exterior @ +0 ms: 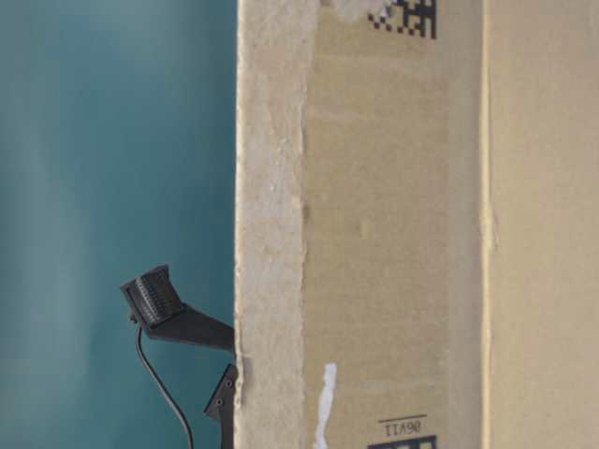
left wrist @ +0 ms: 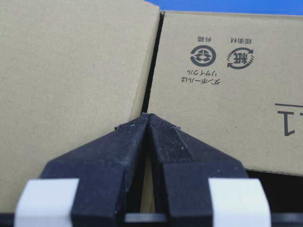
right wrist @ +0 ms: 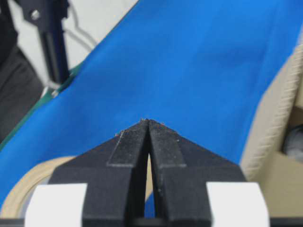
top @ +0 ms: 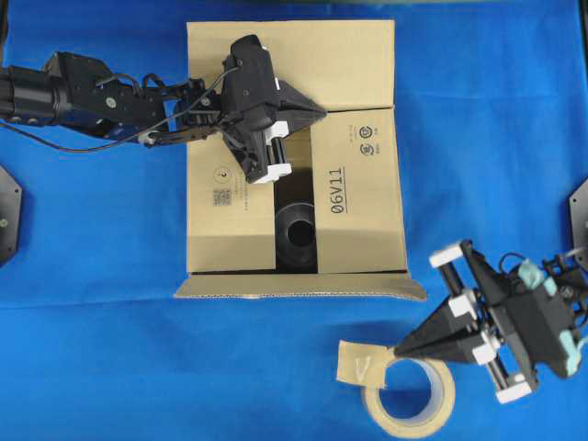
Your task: Close the cardboard box.
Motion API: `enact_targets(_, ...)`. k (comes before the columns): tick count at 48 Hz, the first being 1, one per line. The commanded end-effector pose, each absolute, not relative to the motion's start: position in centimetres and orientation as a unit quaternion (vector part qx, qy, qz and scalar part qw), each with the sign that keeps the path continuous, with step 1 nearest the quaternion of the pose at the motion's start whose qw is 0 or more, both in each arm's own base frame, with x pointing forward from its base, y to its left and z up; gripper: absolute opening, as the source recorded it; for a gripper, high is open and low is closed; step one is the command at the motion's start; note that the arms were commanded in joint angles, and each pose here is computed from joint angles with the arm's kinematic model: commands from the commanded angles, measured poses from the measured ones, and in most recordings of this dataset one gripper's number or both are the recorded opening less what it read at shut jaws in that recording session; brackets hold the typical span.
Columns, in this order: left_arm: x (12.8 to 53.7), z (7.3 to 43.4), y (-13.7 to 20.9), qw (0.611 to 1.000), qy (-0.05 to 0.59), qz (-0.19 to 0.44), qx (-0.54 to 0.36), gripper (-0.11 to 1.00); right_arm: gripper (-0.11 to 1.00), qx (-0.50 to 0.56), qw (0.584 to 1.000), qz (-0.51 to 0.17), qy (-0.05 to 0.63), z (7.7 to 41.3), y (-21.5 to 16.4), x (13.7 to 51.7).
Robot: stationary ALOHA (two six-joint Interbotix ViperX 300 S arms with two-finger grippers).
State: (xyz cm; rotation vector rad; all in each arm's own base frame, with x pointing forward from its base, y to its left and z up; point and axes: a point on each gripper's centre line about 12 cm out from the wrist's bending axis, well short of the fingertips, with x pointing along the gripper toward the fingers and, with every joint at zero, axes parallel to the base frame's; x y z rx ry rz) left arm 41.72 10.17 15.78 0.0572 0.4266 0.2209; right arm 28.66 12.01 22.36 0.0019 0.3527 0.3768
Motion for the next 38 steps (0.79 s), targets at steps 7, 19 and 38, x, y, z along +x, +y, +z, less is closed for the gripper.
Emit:
enact_targets(7, 41.8, 17.1, 10.1, 0.974, 0.196, 0.109, 0.031, 0.0, 0.0, 0.013, 0.978, 0.145, 0.147, 23.9, 9.3, 29.2)
enact_targets(19, 41.9, 17.1, 9.9, 0.975, 0.195, 0.107, 0.031, 0.0, 0.0, 0.022, 0.984, 0.078, 0.156, 23.7, 5.2, 29.7)
enact_targets(38, 42.0, 17.1, 9.8, 0.975, 0.193, 0.106, 0.031, 0.0, 0.0, 0.035, 0.971, 0.007, 0.238, 19.6, 1.2, 30.6)
